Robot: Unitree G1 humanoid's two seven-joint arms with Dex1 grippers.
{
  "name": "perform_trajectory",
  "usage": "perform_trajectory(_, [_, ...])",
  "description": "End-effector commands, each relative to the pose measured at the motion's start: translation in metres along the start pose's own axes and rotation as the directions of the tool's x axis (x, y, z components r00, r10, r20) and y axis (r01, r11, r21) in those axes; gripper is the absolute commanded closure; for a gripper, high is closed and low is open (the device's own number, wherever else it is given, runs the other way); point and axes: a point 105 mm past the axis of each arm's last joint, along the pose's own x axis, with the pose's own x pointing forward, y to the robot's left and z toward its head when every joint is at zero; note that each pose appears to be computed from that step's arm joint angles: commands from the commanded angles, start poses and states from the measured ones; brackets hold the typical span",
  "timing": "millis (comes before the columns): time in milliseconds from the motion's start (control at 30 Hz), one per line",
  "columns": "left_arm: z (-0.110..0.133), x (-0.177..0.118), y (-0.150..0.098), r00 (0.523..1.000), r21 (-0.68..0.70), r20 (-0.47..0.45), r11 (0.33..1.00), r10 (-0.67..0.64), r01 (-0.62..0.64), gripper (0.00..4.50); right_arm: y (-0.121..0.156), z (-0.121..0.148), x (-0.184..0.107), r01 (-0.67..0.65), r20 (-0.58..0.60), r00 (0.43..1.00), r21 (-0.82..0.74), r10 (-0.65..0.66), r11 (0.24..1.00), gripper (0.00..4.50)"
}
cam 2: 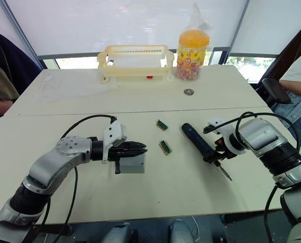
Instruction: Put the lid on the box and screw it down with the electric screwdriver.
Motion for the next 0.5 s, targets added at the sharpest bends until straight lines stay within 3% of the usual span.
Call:
perform_trajectory(33, [0.011, -0.003, 0.0, 1.0, 0.042, 0.03, 0.999, 0.009, -0.01, 3.94, 0.006, -0.024, 0.015, -0.024, -0.09, 0.996, 0.049, 0.028, 0.999, 2.35])
perform_trajectory(67, [0.01, -0.004, 0.0, 1.0, 0.042, 0.028, 0.999, 0.01, -0.011, 3.94, 0.005, -0.026, 0.015, -0.022, -0.086, 0.996, 0.07, 0.028, 0.997, 2.78])
perform_trajectory(200, [0.008, -0.014, 0.004, 1.0, 0.042, 0.006, 0.999, 0.021, -0.022, 3.94, 0.005, -0.021, 0.011, -0.021, -0.015, 1.0, 0.141, 0.024, 0.99, 2.78])
perform_trajectory(333, [0.011, -0.037, 0.017, 0.999, 0.021, -0.004, 0.999, 0.046, -0.046, 3.94, -0.005, 0.008, -0.016, -0.008, 0.217, 0.976, 0.197, -0.036, 0.98, 2.78])
perform_trajectory(433, [0.015, -0.06, 0.027, 0.999, -0.009, -0.012, 0.999, 0.049, -0.049, 3.94, 0.009, 0.033, -0.062, -0.073, 0.465, 0.885, 0.087, 0.024, 0.993, 2.78])
perform_trajectory(500, [0.014, -0.071, 0.031, 0.998, -0.014, -0.04, 0.999, 0.048, -0.048, 3.94, 0.025, 0.055, -0.1, -0.067, 0.647, 0.757, -0.07, 0.096, 0.995, 2.78])
